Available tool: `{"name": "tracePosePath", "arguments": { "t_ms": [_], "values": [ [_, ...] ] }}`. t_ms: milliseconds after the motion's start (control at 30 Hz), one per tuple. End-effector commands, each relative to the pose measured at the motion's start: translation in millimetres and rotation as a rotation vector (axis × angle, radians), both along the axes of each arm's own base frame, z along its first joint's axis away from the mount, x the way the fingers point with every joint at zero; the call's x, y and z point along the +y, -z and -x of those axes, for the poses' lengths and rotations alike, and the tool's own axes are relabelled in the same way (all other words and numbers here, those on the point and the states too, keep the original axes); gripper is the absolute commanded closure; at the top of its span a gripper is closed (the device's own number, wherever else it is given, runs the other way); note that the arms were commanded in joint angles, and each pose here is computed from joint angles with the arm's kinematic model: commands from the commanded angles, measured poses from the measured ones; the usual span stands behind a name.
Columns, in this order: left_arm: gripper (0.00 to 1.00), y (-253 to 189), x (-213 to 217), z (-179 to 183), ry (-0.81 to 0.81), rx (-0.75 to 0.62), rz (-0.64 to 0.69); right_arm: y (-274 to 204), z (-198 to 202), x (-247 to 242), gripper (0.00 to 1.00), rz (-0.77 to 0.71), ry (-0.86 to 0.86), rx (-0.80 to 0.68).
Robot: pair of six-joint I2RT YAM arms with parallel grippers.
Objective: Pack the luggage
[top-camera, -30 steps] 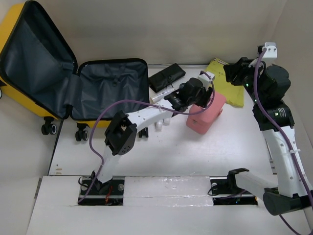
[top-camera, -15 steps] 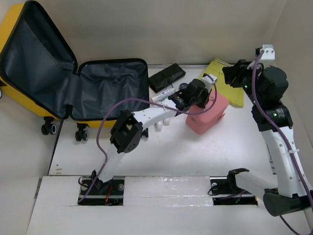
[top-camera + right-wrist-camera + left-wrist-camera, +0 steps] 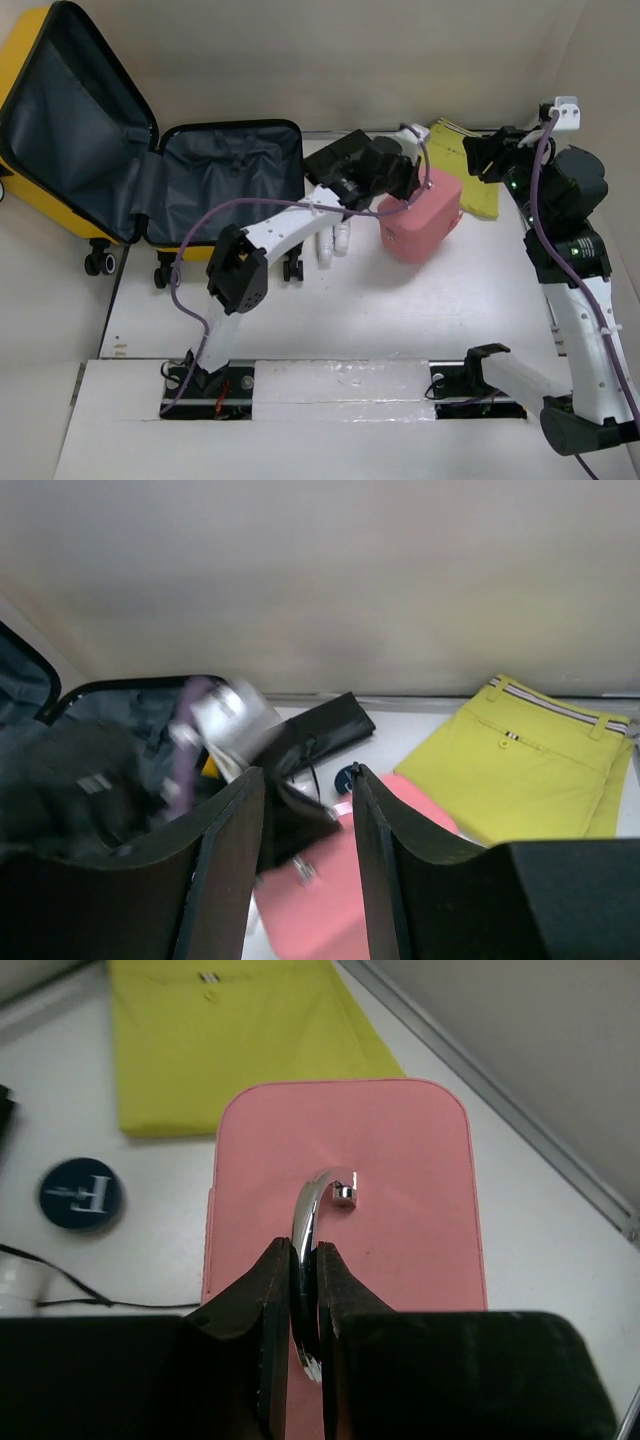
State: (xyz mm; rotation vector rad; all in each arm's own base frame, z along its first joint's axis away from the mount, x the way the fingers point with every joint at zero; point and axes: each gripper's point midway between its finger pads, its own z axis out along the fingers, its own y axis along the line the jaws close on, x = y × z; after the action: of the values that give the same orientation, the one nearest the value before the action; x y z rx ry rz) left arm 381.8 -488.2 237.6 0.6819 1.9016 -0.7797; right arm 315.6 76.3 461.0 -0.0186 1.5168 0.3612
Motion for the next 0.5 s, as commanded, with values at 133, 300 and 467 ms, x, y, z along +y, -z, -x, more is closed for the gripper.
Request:
{"name": "tracePosePath", "arguments": {
  "t_ms": [133,300,467],
  "values": [
    [1.00,-239.7,146.8,-58.5,-0.276,-0.319,0.370,-15.3,8.3,-0.2,0.54,-0.015,-0.010,-0.065],
    [1.00,-245.6,249.5,-92.4,-0.516,-0.322,0.390,-8.7,6.1,14.0,0.54,-0.040,-0.083,-0.067],
    [1.00,-219.4,359.5,-125.3,-0.752,-0.289,0.352,24.3,-1.3,36.7,0.54,-0.050,-0.159,-0.005]
  ]
}}
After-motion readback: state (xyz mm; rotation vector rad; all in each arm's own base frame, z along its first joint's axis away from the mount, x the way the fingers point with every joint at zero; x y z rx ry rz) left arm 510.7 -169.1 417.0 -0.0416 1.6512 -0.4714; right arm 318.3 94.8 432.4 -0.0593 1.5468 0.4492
